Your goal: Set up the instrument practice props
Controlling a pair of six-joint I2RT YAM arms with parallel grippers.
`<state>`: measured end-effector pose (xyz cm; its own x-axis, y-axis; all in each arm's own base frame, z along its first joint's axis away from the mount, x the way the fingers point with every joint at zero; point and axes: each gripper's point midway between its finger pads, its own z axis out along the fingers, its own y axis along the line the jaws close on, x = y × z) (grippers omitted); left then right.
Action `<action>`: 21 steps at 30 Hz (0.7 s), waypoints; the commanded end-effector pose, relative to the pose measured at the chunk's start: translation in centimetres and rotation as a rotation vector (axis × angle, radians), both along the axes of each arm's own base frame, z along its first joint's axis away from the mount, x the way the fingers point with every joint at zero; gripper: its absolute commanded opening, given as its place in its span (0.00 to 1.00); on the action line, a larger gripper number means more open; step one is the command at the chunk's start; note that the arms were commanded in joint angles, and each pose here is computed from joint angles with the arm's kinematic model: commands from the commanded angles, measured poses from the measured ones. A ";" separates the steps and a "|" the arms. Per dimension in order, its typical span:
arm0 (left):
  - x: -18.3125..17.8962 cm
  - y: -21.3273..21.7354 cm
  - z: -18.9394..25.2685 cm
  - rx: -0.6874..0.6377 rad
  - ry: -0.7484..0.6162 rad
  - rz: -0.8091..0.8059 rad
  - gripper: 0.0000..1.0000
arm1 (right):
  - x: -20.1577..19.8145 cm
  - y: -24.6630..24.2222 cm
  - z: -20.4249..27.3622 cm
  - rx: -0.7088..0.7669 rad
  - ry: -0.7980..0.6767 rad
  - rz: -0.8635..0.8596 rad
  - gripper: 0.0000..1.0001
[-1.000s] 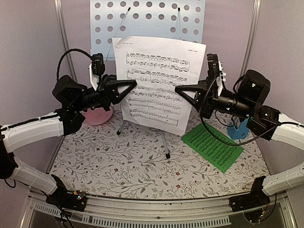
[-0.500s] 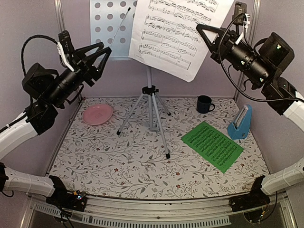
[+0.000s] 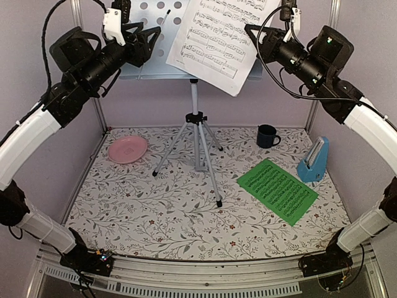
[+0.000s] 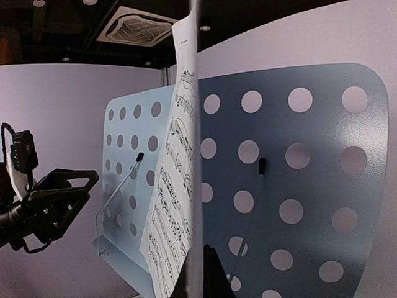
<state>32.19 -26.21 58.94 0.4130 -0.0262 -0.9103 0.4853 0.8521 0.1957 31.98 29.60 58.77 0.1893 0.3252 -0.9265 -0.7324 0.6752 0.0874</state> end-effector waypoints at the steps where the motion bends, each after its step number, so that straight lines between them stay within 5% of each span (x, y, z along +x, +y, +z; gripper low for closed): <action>1: 2.3 -0.6 -1.4 0.084 0.056 0.085 0.54 | 0.4 -0.4 2.2 0.038 -0.041 -0.007 0.00; 9: 3.9 -1.6 -1.0 0.114 0.064 0.118 0.44 | 2.0 0.2 3.7 -0.006 -0.092 -0.063 0.00; 21: 4.2 -1.5 -0.7 0.107 0.043 0.158 0.10 | 3.8 0.5 3.6 -0.080 -0.121 -0.156 0.00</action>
